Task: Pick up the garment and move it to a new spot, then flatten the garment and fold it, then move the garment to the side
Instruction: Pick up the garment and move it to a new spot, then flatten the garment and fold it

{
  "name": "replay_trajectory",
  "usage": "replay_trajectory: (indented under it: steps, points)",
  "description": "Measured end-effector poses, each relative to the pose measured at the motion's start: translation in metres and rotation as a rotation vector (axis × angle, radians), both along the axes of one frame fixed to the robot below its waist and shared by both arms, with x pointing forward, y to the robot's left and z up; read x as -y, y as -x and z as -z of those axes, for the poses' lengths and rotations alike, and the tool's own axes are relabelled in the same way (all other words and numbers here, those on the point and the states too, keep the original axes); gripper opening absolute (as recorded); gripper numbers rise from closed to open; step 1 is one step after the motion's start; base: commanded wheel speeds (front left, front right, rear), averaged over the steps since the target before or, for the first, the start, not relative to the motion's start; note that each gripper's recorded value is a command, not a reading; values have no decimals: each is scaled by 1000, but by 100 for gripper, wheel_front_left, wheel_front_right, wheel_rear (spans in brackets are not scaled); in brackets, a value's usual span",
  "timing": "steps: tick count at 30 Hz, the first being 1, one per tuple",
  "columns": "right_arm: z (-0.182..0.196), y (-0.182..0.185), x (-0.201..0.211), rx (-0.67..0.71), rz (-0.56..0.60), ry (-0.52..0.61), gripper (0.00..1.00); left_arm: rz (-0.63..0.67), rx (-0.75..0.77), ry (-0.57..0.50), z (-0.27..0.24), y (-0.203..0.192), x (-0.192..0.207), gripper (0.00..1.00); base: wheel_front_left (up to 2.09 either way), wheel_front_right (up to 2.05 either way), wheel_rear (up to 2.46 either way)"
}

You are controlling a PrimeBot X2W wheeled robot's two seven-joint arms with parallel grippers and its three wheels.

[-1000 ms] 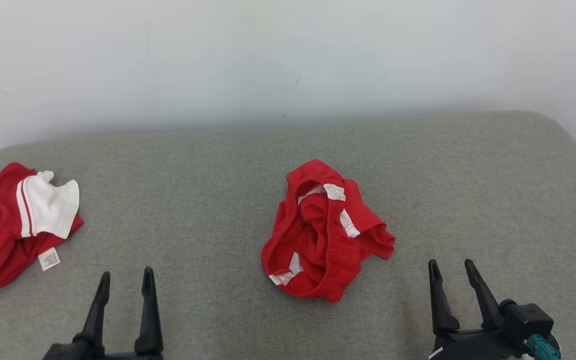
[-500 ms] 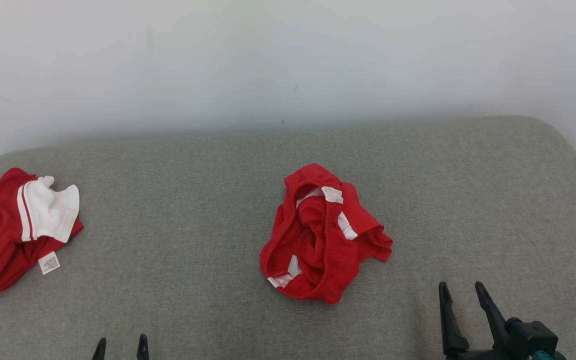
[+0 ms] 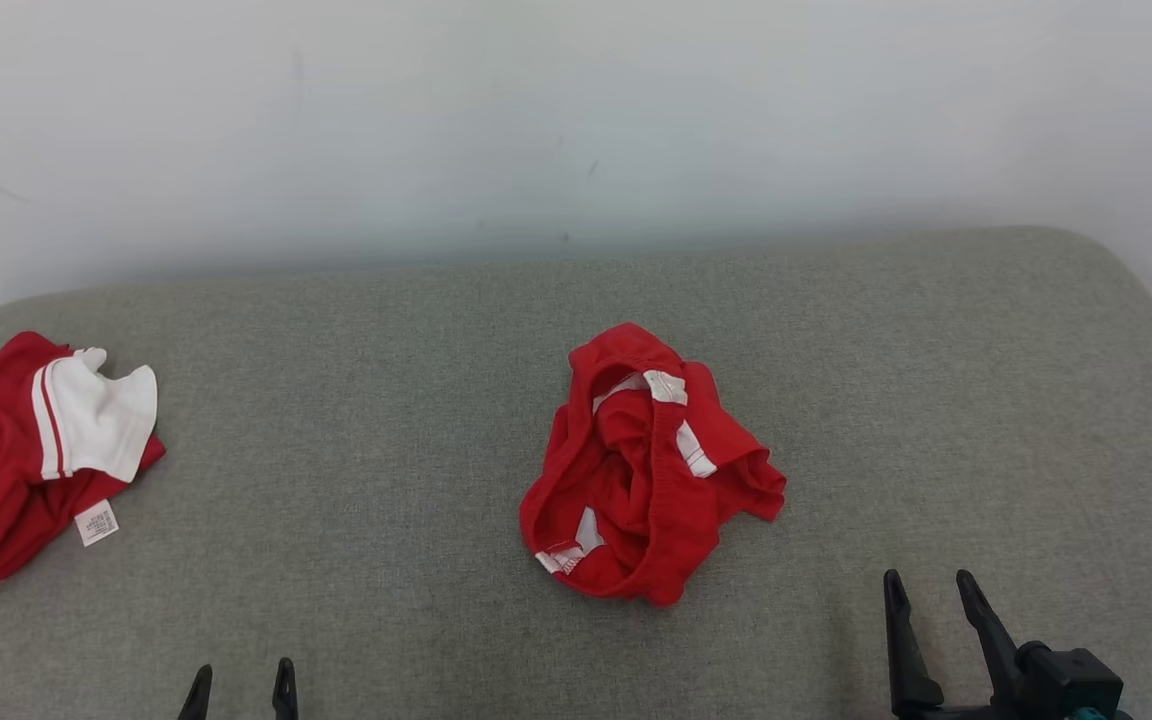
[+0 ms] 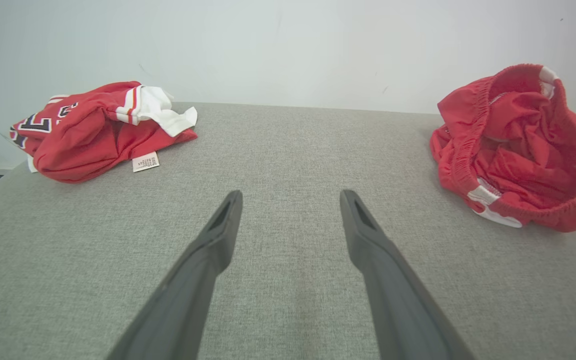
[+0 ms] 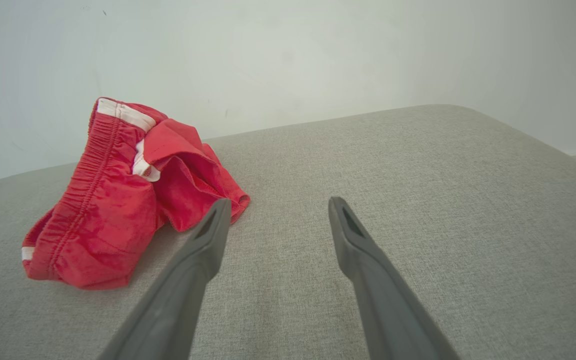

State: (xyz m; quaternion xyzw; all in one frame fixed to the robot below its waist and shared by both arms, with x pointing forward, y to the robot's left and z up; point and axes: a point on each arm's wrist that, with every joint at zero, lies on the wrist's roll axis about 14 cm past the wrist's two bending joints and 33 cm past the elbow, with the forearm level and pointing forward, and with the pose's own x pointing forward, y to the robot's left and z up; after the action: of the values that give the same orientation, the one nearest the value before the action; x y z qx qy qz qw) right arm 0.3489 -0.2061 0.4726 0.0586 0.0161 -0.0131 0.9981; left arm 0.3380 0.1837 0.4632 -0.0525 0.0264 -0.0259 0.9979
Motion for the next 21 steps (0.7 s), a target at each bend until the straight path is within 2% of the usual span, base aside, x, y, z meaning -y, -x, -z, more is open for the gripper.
replay_trajectory:
  steps: [21]
  points:
    - [-3,0,-1,9,-2,1,100,22,50,6,-15,-9,8,100,0,0,0]
